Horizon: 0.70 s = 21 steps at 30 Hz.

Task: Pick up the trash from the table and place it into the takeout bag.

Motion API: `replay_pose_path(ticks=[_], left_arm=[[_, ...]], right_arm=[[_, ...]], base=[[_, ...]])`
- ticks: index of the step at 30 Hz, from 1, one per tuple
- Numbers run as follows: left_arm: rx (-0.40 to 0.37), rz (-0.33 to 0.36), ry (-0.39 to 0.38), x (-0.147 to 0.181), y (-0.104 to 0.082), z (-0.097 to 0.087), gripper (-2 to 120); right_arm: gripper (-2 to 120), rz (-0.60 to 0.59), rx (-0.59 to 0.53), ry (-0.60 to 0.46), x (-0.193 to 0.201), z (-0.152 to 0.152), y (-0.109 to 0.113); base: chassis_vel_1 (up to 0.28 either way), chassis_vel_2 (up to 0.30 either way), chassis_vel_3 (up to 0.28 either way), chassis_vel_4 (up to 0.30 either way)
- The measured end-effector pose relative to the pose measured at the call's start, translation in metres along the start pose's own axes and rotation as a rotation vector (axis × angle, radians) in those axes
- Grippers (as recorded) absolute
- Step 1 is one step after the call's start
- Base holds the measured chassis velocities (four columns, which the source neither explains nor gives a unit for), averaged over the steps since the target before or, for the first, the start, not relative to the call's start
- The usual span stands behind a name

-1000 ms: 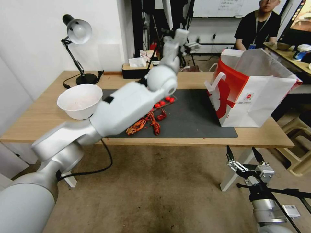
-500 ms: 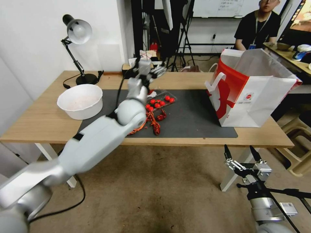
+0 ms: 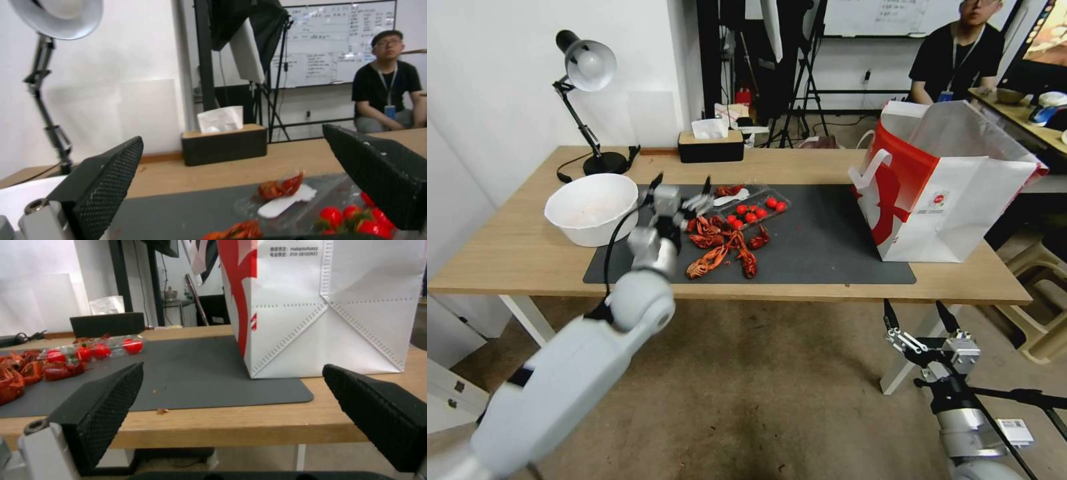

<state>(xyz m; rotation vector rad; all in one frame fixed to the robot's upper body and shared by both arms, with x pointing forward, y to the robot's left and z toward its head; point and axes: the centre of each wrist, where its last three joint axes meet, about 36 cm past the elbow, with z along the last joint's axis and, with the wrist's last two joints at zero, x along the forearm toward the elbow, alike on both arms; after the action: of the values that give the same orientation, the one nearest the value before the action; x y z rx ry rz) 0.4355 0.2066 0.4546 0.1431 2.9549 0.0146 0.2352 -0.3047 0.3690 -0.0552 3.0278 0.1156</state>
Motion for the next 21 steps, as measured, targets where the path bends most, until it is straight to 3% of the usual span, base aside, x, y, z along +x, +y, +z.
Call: replay_pose_path(ticks=[8, 12, 21], left_arm=[[-0.001, -0.058, 0.037, 0.048, 0.014, 0.006, 100], [-0.001, -0.032, 0.095, 0.084, 0.020, 0.015, 100], [0.041, -0.014, 0.091, 0.121, 0.026, 0.024, 100]], right_arm=[[100, -0.005, -0.004, -0.004, 0.000, -0.001, 0.005], [100, -0.007, -0.005, -0.005, 0.000, -0.001, 0.006], [100, -0.013, -0.006, -0.011, -0.002, -0.001, 0.006]], base=[[0.000, 0.000, 0.000, 0.000], [0.000, 0.000, 0.000, 0.000], [0.000, 0.000, 0.000, 0.000]])
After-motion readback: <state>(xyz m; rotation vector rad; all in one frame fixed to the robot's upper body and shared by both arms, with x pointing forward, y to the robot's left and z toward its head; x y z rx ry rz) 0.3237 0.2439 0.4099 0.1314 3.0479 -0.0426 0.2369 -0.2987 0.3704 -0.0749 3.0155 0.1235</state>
